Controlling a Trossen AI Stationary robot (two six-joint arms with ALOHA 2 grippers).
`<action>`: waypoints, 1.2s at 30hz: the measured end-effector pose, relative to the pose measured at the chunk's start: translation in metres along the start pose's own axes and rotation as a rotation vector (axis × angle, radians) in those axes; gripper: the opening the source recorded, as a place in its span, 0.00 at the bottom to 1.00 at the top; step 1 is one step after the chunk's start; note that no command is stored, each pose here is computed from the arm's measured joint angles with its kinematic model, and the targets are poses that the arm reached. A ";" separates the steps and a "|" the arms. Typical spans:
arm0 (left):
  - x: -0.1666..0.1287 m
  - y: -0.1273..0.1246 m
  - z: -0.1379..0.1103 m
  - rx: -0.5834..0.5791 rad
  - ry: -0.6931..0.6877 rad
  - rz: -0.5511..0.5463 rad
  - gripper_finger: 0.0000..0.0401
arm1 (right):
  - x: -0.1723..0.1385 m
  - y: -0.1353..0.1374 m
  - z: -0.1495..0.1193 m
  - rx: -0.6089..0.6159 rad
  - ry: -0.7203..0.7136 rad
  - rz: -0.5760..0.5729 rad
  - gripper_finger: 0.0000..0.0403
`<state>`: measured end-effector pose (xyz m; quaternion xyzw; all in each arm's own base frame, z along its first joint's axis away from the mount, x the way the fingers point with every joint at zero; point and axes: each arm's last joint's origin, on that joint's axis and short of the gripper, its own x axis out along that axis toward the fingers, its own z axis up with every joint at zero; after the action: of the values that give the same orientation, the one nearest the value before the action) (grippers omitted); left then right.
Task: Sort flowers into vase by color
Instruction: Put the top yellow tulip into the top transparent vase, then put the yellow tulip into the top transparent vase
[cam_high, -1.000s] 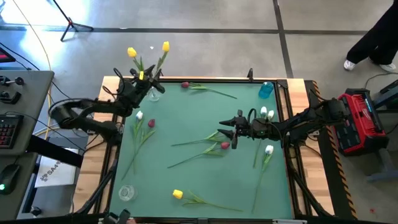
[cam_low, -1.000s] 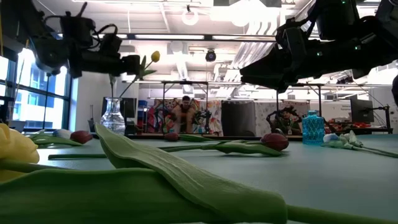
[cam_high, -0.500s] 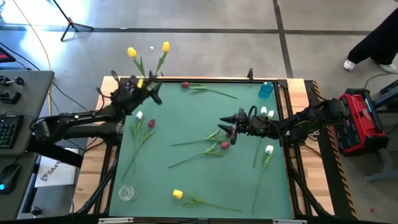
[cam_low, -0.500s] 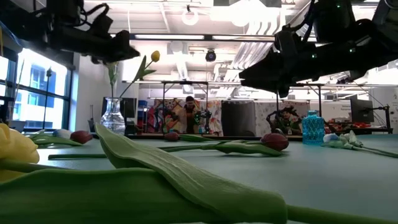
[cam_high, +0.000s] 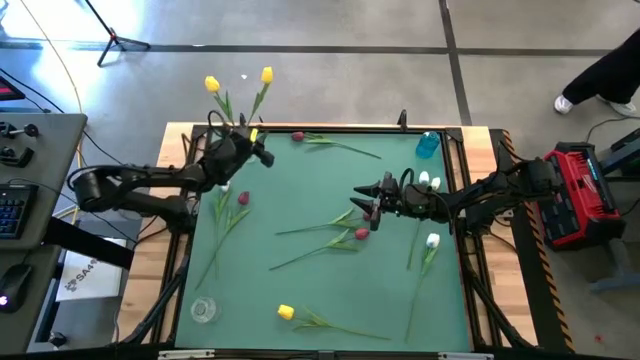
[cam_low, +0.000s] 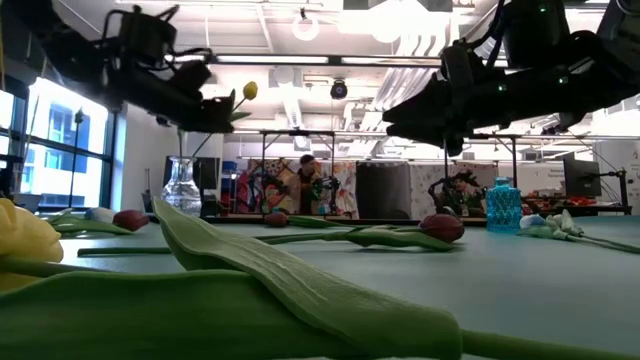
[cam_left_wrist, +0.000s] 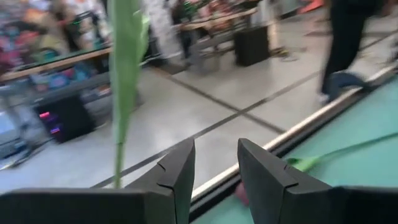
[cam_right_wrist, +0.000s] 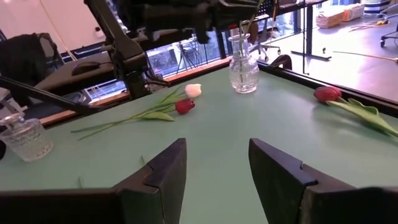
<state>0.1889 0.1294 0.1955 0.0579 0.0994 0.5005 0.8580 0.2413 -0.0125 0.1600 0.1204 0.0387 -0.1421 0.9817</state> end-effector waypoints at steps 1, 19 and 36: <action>0.003 0.000 0.000 0.009 0.011 0.030 0.27 | 0.000 0.000 0.000 0.000 -0.001 0.000 0.40; 0.003 0.011 0.024 -0.070 -0.043 0.326 0.27 | 0.000 -0.001 -0.004 -0.015 0.042 -0.011 0.40; -0.076 -0.027 0.058 0.013 -0.158 -0.030 0.27 | 0.001 -0.019 -0.016 0.114 0.194 -0.076 0.40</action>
<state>0.1885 0.0502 0.2556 0.1014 0.0353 0.4810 0.8701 0.2362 -0.0261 0.1403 0.1875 0.1298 -0.1687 0.9589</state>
